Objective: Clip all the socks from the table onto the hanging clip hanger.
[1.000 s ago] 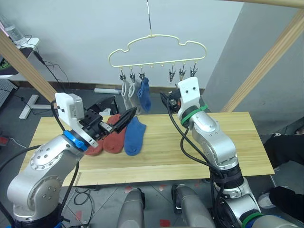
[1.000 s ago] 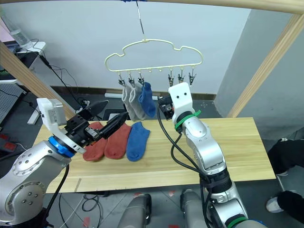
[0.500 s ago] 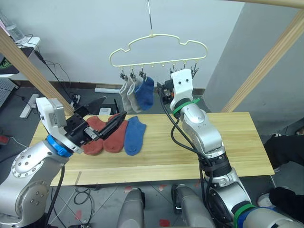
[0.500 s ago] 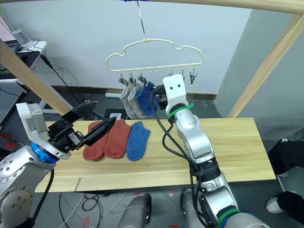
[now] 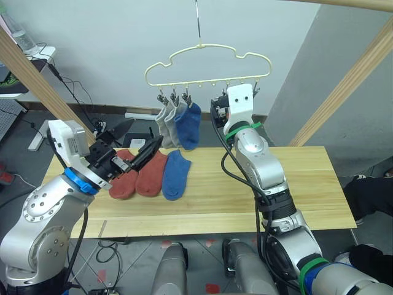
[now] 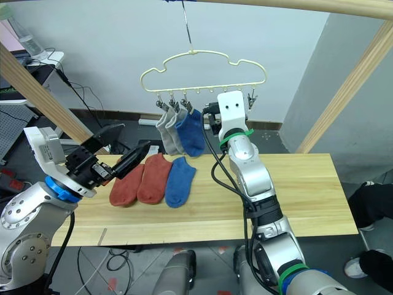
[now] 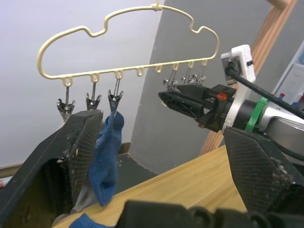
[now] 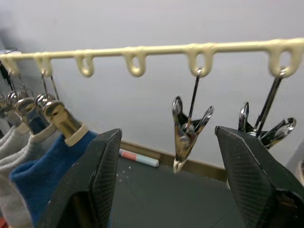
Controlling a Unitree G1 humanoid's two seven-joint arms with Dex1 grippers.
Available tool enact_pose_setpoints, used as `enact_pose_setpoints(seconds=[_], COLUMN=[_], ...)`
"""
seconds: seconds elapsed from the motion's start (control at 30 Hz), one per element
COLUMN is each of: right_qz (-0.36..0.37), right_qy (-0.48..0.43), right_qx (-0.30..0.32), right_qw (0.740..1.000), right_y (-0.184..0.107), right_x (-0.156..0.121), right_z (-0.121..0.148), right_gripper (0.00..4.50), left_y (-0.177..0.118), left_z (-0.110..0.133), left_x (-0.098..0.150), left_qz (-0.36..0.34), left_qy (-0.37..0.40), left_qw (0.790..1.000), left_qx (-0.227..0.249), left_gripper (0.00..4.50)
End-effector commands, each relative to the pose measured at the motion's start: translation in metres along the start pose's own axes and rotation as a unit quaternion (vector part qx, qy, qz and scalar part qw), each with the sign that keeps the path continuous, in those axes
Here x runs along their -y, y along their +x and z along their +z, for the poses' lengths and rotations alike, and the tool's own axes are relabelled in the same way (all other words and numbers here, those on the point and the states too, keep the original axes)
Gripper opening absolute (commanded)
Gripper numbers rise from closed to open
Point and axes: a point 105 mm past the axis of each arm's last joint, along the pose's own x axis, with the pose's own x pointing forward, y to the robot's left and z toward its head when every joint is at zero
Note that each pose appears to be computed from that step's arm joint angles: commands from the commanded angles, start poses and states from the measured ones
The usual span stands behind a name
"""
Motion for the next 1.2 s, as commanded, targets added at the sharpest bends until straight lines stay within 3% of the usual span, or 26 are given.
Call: enact_pose_setpoints(seconds=[0.03, 0.4, 0.87, 0.97, 1.1, 1.2], right_qz=[-0.005, 0.026, 0.046, 0.043, 0.046, 0.043], right_qy=[0.005, 0.024, 0.034, 0.040, 0.053, 0.054], right_qx=[0.034, 0.064, 0.059, 0.060, 0.063, 0.061], right_qw=[0.999, 0.997, 0.997, 0.996, 0.996, 0.996], right_y=[0.004, 0.005, 0.007, 0.008, 0.008, 0.008], right_x=[-0.002, -0.015, -0.021, -0.020, -0.021, -0.020], right_z=[0.020, 0.034, 0.032, 0.033, 0.036, 0.035], right_gripper=[3.30, 3.30, 3.30, 2.68, 1.29, 1.29], left_y=[0.002, 0.002, 0.005, 0.010, 0.014, 0.016], left_z=[0.005, 0.002, 0.002, 0.005, 0.011, 0.011], left_x=[0.007, 0.008, 0.006, 0.003, 0.002, 0.000], left_qz=[-0.012, -0.012, -0.016, -0.019, -0.025, -0.022], left_qy=[0.009, 0.008, 0.009, 0.005, 0.007, 0.008], left_qw=[1.000, 1.000, 1.000, 1.000, 1.000, 1.000], left_qx=[0.010, 0.006, 0.006, 0.005, 0.005, 0.003], left_gripper=[4.50, 4.50, 4.50, 4.50, 4.50, 4.50])
